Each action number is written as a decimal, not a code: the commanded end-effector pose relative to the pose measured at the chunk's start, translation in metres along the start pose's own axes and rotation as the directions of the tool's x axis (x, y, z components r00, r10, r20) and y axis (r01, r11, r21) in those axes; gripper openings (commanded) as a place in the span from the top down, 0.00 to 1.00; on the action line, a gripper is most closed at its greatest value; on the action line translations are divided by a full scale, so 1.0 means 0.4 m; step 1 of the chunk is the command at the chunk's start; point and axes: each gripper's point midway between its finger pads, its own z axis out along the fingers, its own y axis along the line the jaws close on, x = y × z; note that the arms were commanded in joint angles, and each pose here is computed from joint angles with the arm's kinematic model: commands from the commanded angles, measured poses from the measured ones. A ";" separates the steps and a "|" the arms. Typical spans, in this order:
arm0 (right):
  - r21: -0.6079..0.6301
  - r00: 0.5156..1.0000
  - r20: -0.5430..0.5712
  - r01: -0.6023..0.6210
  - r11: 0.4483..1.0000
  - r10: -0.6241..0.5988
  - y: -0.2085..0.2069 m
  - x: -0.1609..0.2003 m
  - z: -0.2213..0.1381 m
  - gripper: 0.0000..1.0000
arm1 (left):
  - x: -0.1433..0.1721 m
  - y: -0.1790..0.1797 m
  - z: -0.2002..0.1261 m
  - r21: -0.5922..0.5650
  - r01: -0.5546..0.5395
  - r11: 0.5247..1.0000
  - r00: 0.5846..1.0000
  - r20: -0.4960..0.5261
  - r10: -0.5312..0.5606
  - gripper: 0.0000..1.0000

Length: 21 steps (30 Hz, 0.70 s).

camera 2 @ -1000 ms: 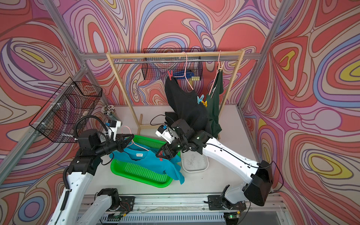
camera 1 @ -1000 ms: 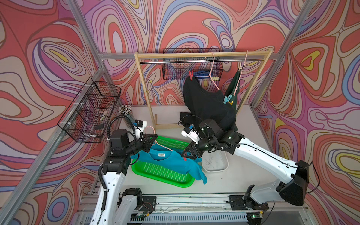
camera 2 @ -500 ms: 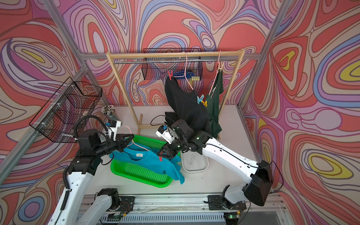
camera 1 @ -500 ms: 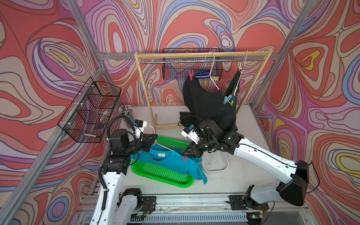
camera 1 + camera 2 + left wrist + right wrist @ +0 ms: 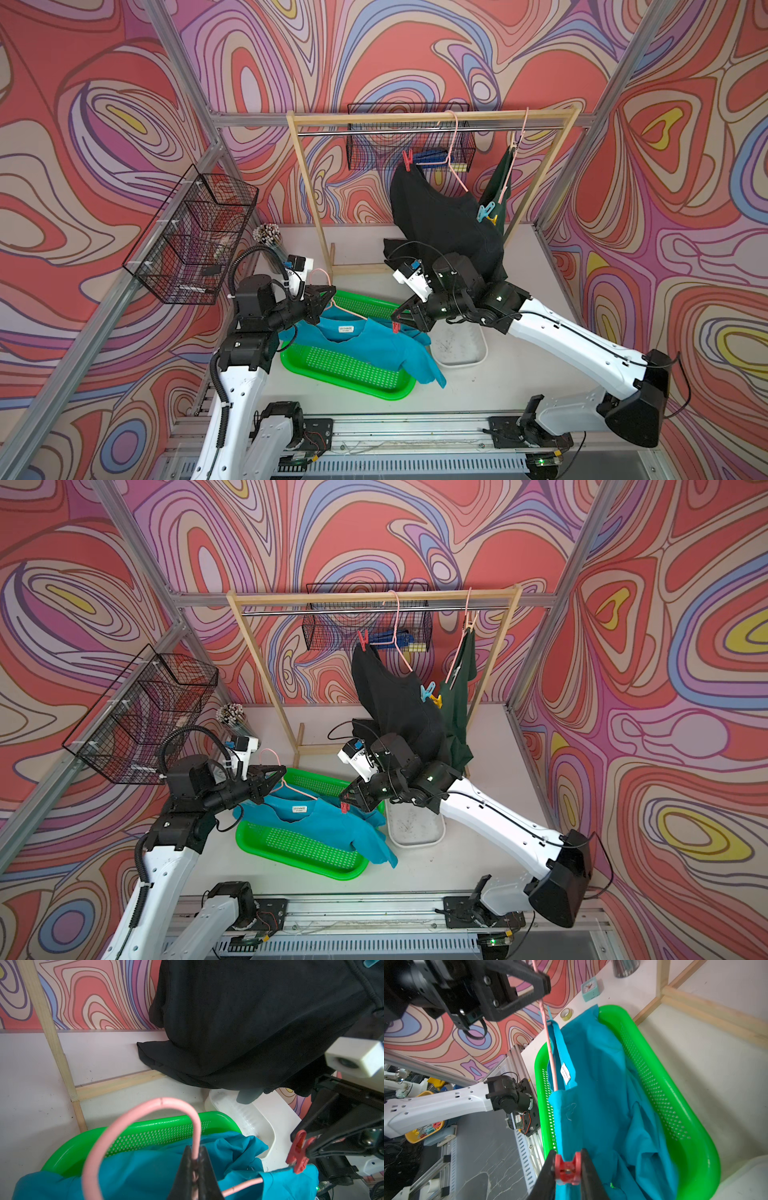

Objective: Remove the clothespins securing t-shirts to the hanger
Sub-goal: Remove the clothespin from the hanger, then place the clothespin in the storage box.

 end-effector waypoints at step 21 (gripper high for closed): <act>0.636 0.991 0.123 -0.127 0.761 0.062 -0.261 0.031 -0.160 0.82 | 0.007 -0.005 0.001 0.013 -0.011 1.000 1.000 -0.003 0.011 1.00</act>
